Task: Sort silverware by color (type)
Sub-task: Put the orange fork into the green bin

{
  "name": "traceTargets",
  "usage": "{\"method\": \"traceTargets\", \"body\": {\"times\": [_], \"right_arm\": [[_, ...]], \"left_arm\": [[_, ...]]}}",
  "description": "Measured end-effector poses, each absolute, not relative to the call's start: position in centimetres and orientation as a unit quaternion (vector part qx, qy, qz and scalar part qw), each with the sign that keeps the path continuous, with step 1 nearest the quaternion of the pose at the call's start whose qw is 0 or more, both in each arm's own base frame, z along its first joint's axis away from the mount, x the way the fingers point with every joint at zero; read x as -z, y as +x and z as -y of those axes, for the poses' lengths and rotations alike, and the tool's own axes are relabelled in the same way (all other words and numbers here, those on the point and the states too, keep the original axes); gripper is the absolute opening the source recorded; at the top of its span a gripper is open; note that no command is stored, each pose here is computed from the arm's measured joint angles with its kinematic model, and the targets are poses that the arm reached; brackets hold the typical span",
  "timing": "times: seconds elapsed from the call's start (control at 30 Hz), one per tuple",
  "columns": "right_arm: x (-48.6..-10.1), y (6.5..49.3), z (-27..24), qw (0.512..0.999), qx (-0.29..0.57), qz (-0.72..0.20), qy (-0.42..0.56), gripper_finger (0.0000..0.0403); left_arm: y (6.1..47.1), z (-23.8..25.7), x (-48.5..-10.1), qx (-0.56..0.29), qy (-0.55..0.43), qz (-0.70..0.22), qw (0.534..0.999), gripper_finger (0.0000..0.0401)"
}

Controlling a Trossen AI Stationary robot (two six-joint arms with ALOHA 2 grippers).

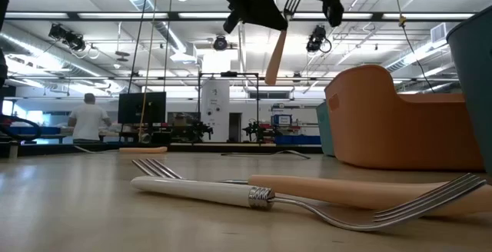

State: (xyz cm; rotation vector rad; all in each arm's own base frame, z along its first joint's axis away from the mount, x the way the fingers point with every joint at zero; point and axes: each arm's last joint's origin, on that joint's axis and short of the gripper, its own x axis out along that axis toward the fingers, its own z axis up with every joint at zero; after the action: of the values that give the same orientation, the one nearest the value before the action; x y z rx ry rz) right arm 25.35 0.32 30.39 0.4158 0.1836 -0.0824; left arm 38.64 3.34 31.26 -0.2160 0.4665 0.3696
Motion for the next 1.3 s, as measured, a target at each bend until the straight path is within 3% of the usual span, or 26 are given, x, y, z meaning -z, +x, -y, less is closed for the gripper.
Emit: {"method": "traceTargets", "body": {"times": [0.2, 0.33, 0.5, 0.97, 1.13, 1.3], "right_arm": [[-30.7, 23.3, -0.2, 0.968, 0.100, -0.121, 0.194, 0.0083], [-31.6, 22.6, 0.5, 0.971, 0.143, -0.083, 0.174, 0.0083], [-32.1, 22.7, 0.8, 0.980, 0.132, -0.064, 0.134, 0.0083], [-32.5, 23.1, 0.9, 0.984, 0.104, -0.042, 0.136, 0.0082], [-32.4, 23.3, 1.1, 0.981, 0.113, -0.040, 0.153, 0.0067], [-31.9, 24.3, 1.1, 0.981, 0.114, -0.038, 0.152, 0.0027]], "left_arm": [[37.7, -3.4, -32.9, -0.152, -0.089, -0.217, 0.960, 0.0000], [37.5, -3.1, -33.6, -0.098, -0.082, -0.207, 0.970, 0.0000], [37.6, -2.9, -33.4, -0.064, -0.089, -0.212, 0.971, 0.0000], [37.7, -3.2, -33.3, -0.039, -0.092, -0.211, 0.972, 0.0000], [37.8, -3.4, -33.4, -0.041, -0.095, -0.205, 0.973, 0.0000], [37.7, -3.7, -33.5, -0.044, -0.100, -0.202, 0.973, 0.0002]]}}
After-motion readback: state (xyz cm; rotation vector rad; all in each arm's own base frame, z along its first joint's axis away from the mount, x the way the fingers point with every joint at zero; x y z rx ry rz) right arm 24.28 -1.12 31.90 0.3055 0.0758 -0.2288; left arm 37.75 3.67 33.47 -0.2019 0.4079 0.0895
